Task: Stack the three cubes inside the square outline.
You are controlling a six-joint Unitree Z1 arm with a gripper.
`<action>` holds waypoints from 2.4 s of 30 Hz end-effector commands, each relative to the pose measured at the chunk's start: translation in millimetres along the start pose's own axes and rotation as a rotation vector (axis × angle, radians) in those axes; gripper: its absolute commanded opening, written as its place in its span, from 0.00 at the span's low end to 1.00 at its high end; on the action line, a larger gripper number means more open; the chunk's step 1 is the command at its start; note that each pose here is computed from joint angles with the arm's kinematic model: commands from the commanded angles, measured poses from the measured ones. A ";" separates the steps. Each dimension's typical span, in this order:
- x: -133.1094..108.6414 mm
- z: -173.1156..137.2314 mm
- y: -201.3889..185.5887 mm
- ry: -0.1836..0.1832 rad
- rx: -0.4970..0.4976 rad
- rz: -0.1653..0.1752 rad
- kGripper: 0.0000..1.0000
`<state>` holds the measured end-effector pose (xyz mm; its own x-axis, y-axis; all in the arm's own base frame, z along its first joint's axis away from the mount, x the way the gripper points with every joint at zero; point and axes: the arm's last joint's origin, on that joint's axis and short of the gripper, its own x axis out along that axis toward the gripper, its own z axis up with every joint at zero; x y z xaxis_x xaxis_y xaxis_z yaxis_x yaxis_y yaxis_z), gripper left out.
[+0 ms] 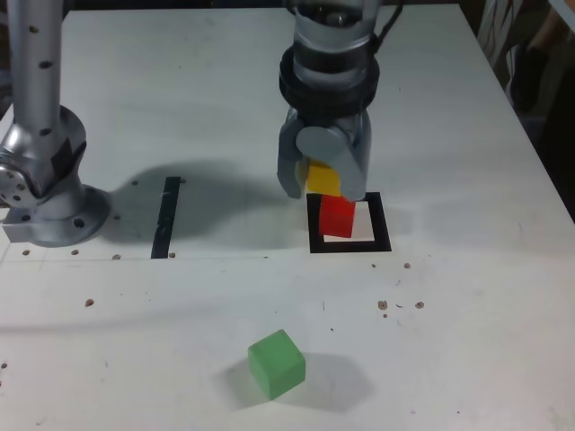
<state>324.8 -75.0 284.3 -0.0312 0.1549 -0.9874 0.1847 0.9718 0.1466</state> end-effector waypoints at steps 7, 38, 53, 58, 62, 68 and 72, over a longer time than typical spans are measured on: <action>8.7 6.0 0.9 0.010 -0.016 0.005 0.16; 32.9 12.6 7.8 0.020 -0.035 -0.043 0.31; 34.4 12.7 8.4 -0.003 -0.033 -0.049 0.81; 35.8 11.4 9.0 -0.014 -0.040 -0.054 0.93; 32.9 8.7 9.9 -0.021 -0.046 -0.053 0.99; 16.5 -7.4 12.3 -0.024 -0.064 -0.043 0.99; -0.7 -20.9 3.8 -0.015 -0.052 -0.055 0.99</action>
<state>308.5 -63.1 280.8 -0.0344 0.1060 -0.9938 0.1253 0.9870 0.1009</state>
